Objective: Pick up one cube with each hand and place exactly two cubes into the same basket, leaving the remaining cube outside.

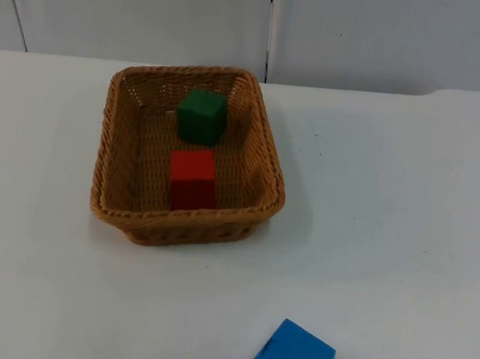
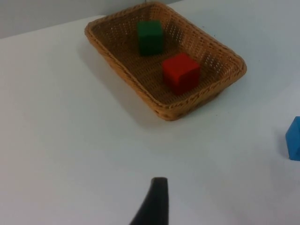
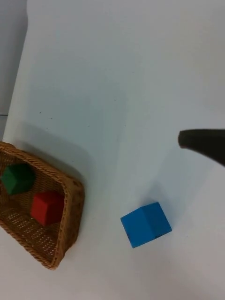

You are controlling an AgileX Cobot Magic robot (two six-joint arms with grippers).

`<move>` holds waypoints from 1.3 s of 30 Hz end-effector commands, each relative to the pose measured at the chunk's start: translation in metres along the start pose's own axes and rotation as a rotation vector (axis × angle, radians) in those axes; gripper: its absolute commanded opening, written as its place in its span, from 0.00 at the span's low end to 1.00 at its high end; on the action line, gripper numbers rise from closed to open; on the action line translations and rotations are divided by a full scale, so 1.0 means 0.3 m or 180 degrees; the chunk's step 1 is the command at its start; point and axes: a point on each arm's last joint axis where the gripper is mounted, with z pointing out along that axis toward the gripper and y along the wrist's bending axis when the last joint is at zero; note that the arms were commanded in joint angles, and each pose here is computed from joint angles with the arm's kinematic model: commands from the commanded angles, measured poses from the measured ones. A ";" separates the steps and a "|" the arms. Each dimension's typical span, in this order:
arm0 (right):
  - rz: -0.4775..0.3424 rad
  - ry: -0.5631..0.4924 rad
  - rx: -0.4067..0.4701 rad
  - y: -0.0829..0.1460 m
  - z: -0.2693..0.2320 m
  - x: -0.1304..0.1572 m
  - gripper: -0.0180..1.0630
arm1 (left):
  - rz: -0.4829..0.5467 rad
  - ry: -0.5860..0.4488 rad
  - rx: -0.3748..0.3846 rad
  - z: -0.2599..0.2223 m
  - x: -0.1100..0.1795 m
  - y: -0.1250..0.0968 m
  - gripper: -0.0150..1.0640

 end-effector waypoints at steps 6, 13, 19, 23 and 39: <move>-0.0076 -0.0010 -0.0004 0.002 -0.001 0.002 0.70 | 0.0013 0.0001 -0.0010 0.001 0.004 0.001 0.80; -0.0143 -0.0009 -0.0048 0.006 -0.001 0.002 0.99 | 0.0013 0.0001 -0.0010 0.001 0.004 0.001 0.99; -0.0143 -0.0009 -0.0048 0.006 -0.001 0.002 0.99 | 0.0013 0.0001 -0.0010 0.001 0.004 0.001 0.99; -0.0143 -0.0009 -0.0048 0.006 -0.001 0.002 0.99 | 0.0013 0.0001 -0.0010 0.001 0.004 0.001 0.99; -0.0122 -0.0015 -0.0048 0.006 -0.001 0.001 0.99 | 0.0013 0.0001 -0.0010 0.001 0.004 0.001 0.99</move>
